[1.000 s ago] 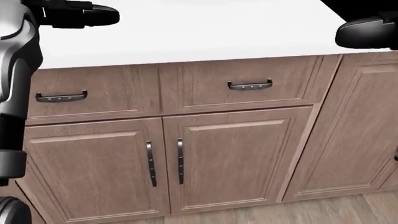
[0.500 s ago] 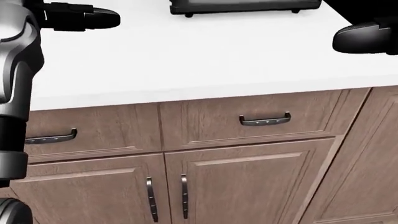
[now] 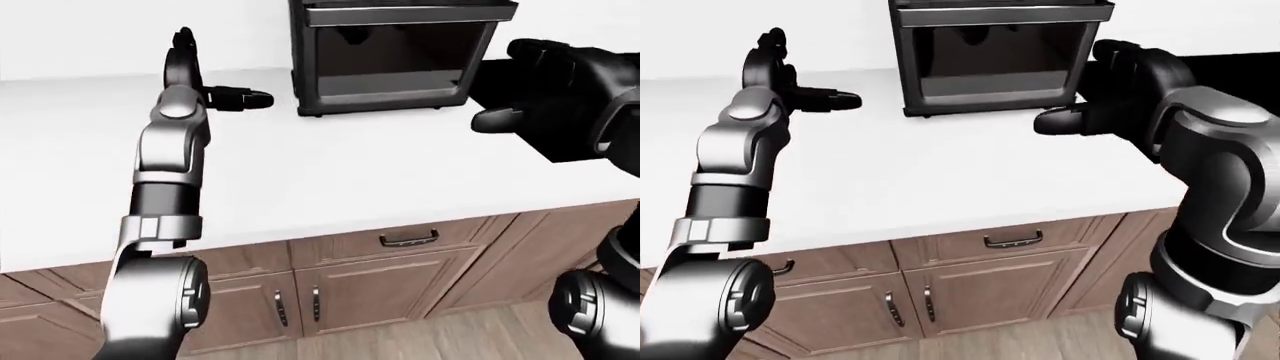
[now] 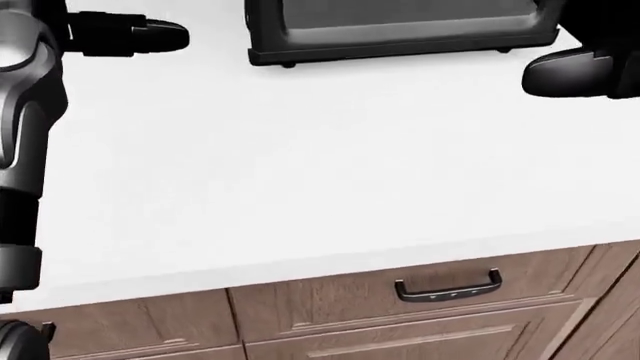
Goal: Open the toaster oven door.
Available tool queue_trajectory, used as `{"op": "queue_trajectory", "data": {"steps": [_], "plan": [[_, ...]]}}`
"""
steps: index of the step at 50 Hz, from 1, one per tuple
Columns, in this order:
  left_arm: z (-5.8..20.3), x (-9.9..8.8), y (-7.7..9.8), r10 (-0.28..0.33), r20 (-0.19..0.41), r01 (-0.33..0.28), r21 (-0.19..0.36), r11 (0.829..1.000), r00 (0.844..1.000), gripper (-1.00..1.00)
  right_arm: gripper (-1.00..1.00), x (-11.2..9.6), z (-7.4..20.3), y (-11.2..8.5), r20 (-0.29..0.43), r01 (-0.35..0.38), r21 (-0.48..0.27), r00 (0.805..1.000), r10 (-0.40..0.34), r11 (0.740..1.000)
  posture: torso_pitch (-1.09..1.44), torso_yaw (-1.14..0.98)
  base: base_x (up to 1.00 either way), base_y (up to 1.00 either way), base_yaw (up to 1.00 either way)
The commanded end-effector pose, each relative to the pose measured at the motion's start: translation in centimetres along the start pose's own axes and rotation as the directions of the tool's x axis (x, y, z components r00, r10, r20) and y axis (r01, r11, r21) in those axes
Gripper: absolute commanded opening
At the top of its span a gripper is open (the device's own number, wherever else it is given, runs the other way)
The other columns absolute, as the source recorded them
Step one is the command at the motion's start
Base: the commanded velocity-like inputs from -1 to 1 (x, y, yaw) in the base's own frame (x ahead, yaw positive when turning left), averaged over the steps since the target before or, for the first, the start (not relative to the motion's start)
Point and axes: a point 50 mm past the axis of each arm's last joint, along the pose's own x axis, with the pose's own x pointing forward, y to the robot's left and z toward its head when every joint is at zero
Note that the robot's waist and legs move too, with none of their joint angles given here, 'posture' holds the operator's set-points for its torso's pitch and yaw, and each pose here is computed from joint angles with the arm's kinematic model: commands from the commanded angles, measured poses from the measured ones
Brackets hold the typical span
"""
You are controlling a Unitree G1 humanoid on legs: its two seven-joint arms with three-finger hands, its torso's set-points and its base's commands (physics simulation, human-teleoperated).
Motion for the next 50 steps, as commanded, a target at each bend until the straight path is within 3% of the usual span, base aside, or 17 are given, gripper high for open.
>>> {"op": "queue_trajectory", "data": {"steps": [1,10,16,20,50], "plan": [[4.1,-0.6,-0.1,-0.003,0.156,0.006,-0.017,1.0,0.988,1.0,1.0,-1.4,2.3,-0.9,0.137,0.059,-0.003,0.989,-0.058,0.998,0.0,0.0,0.07,0.0,0.0],[4.5,-0.7,0.0,0.003,0.174,-0.001,-0.011,1.0,0.985,1.0,1.0,-1.4,2.5,-0.9,0.144,0.055,-0.003,0.988,-0.054,0.998,0.0,0.0,0.05,0.0,0.0],[4.4,-0.6,0.2,-0.001,0.133,0.008,-0.046,0.999,0.991,1.0,1.0,-1.4,2.5,-0.8,0.147,0.055,-0.002,0.988,-0.054,0.999,0.0,0.0,0.0,0.0,0.0],[4.4,-0.8,0.2,-0.011,0.144,0.018,-0.048,0.999,0.989,1.0,1.0,-1.5,2.5,-0.9,0.146,0.055,-0.001,0.988,-0.055,0.998,0.0,0.0,0.0,0.0,0.0],[4.5,-1.0,0.0,-0.021,0.146,0.025,-0.028,0.999,0.989,1.0,1.0,-0.7,2.9,-0.4,0.15,0.032,-0.003,0.988,-0.031,0.999,-0.07,0.0,0.0,0.0,0.0]]}}
